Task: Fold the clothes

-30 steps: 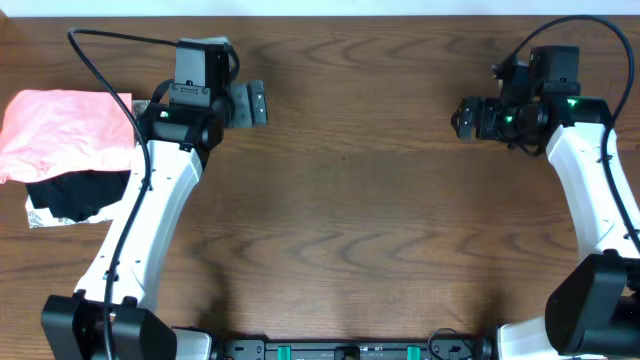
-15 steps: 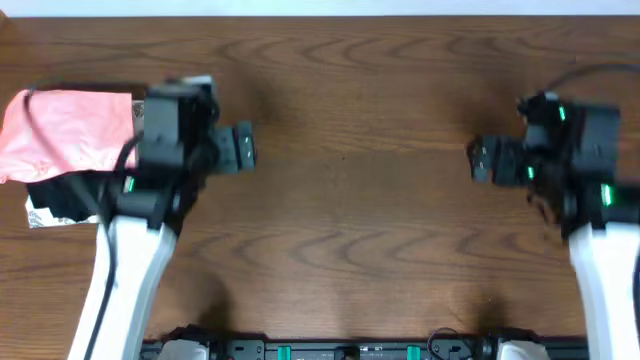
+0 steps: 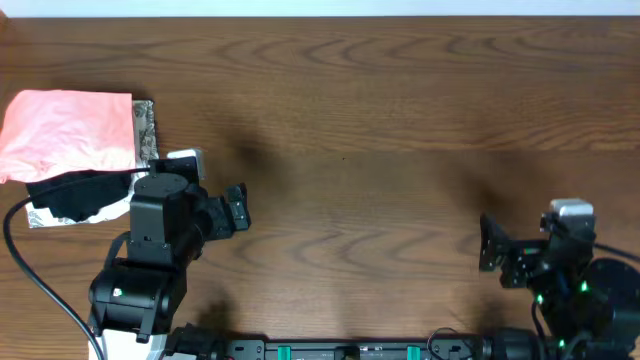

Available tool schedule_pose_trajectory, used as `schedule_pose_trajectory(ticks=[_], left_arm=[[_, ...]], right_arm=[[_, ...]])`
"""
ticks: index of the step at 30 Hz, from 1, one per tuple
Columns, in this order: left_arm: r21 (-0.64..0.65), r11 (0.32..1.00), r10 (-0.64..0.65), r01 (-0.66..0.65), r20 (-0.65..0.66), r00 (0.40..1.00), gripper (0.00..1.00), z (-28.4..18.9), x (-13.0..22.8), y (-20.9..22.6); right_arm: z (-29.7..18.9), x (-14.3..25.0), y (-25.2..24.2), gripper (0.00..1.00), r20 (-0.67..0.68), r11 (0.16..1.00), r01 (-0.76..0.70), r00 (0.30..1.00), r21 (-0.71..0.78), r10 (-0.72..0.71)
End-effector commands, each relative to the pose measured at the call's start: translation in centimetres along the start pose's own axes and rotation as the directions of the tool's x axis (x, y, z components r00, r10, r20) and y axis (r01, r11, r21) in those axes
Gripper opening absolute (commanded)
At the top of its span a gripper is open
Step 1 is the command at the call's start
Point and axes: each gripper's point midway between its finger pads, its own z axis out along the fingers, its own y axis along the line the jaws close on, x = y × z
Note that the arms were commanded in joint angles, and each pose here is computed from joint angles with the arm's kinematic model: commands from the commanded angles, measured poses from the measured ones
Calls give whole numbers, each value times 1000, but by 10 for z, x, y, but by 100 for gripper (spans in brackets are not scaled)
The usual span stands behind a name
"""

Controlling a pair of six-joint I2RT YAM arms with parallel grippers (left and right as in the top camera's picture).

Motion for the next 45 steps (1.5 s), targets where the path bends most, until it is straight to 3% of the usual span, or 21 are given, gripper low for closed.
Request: schedule_pose_trajectory(ticks=[1,13,16,33,38,45], left_arm=[[0,1000,-7,7,-16,1000,98,1,4,0],[-3,1000,-7,7,-25,1000,98,2,5,0],[-3,1000,-7,7,-25,1000,98,2,5,0],[-3,1000,-7,7,-25,1000,98,2,5,0],[-3,1000,-7,7,-25,1000,98,2,5,0],[-3,1000,-7,7,-25,1000,98,2,5,0]], right_arm=[[-2,11,-1,99,-25,1000,-12,1000,7,13],[-8,63,-3,99,-234,999,-38,971,26,43],[-9,63,-3,99,-234,999,-39,971,26,44],[4,70,-13,99,47,998,30,998,46,-33],[22,52,-11,99,158,990,133,978,41,-138],[52,35,-13,99,320,984,169,931,53,-177]])
